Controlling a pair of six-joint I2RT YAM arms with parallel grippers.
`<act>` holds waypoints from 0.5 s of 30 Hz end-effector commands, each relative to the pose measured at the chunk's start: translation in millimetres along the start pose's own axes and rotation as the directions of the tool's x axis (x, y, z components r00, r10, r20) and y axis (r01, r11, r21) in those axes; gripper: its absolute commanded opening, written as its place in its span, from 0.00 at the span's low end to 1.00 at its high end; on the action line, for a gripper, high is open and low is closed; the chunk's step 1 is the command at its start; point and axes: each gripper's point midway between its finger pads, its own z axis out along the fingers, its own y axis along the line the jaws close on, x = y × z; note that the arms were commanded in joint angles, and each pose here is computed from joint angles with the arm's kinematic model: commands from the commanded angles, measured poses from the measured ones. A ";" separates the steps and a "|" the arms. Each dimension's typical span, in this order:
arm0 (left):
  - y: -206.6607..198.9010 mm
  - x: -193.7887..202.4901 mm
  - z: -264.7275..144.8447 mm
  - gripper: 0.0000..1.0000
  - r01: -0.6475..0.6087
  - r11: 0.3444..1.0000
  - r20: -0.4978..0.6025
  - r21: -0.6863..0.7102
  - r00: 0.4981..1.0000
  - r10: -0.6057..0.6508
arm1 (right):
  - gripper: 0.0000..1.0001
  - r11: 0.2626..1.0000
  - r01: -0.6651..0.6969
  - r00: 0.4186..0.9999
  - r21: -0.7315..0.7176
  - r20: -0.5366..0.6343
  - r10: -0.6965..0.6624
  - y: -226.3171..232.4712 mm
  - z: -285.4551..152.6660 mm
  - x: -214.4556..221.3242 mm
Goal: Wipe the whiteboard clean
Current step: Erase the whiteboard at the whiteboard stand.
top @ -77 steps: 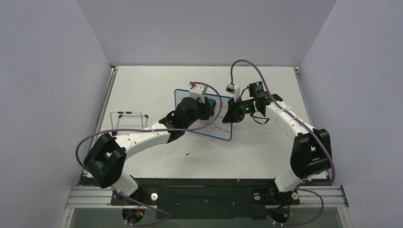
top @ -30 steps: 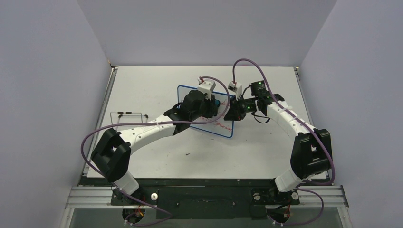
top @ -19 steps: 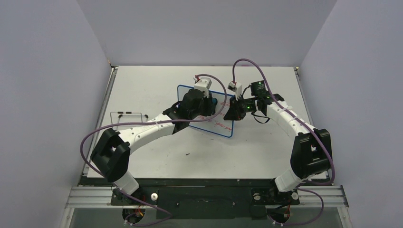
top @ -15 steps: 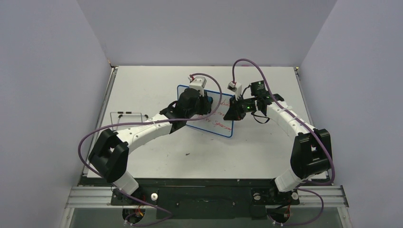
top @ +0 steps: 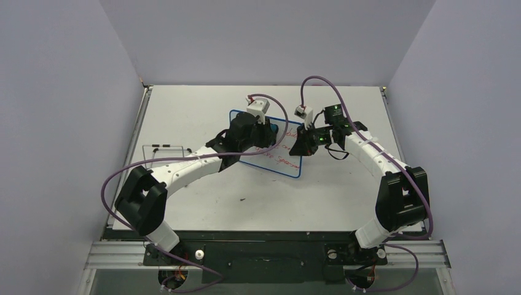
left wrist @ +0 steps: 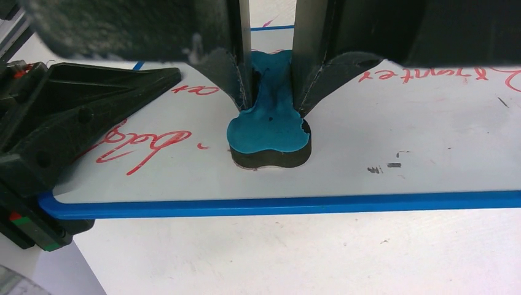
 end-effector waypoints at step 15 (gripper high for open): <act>-25.3 -5.2 11.3 0.00 -0.175 0.976 -0.017 -0.127 0.985 0.174 | 0.00 0.989 0.069 0.998 -0.133 0.005 -0.069 37.4 1.9 -0.7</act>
